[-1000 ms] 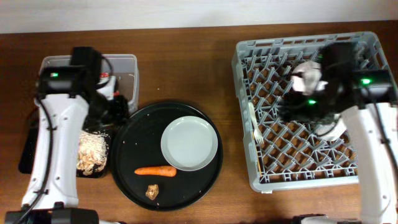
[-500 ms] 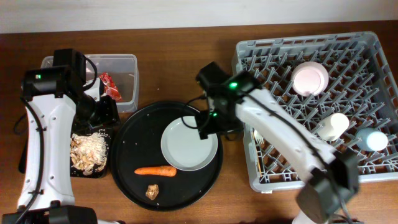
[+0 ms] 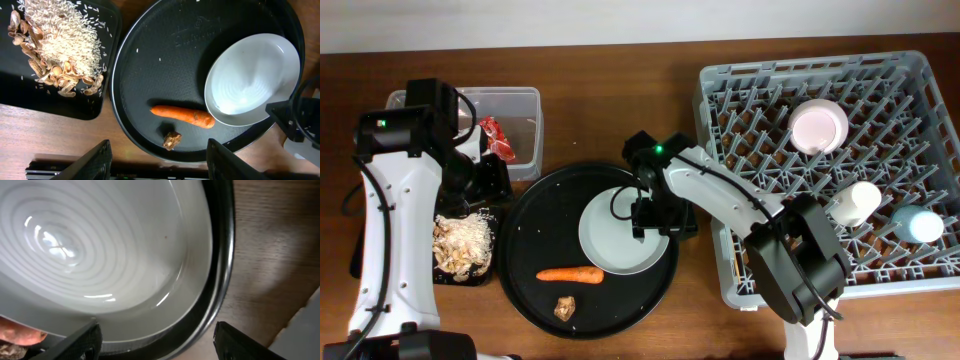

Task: Sort waste into correct bins and load items into the dishwasher rack
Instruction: 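Grasp the white plate from the round tray with the right gripper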

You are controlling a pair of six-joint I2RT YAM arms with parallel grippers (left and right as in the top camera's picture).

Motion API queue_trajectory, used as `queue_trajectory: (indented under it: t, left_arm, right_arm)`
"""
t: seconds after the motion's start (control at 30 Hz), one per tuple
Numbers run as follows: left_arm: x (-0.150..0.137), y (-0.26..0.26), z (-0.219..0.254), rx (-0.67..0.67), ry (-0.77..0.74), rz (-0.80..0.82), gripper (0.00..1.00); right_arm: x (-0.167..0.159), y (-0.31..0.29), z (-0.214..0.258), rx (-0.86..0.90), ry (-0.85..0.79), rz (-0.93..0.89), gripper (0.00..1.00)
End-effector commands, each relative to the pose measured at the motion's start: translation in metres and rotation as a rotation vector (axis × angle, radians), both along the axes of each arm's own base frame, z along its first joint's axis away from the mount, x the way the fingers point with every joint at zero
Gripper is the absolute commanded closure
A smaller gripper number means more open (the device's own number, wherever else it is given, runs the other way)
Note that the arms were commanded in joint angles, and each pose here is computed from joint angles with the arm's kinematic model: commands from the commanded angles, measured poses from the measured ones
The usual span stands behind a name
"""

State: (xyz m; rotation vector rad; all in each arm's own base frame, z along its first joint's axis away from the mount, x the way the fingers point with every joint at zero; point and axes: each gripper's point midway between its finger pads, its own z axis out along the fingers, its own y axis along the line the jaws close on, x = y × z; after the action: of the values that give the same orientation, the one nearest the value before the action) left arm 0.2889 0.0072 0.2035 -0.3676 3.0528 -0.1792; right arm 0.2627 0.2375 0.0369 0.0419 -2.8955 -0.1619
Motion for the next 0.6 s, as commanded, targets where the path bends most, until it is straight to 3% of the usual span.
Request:
queue_trajectory:
  t: [0.0,0.2,0.3,0.33,0.47,0.57]
  left_arm:
    - [0.001,0.003,0.008,0.01,-0.029,-0.004,0.4]
    - [0.001,0.003,0.008,0.011,-0.029,-0.004,0.4]
    - [0.0,0.003,0.008,0.011,-0.028,-0.004,0.4]
    - [0.0,0.003,0.008,0.011,-0.027,-0.004,0.4]
    - [-0.001,0.002,0.008,0.01,-0.02,-0.004,0.4]
    - [-0.002,0.002,0.008,0.01,-0.017,-0.004,0.4]
  right_arm:
    - [-0.008,0.001,-0.015,0.004,0.027,-0.021,0.25]
    - [-0.011,0.015,-0.033,0.049,-0.014,0.012,0.25]
    - [-0.011,0.023,-0.034,0.063,-0.033,0.03,0.3]
    - [-0.01,0.024,-0.034,0.065,-0.04,0.032,0.34]
    - [-0.004,0.02,-0.036,0.041,-0.059,-0.004,0.7]
    - [0.003,0.014,-0.036,0.035,-0.069,-0.024,0.89]
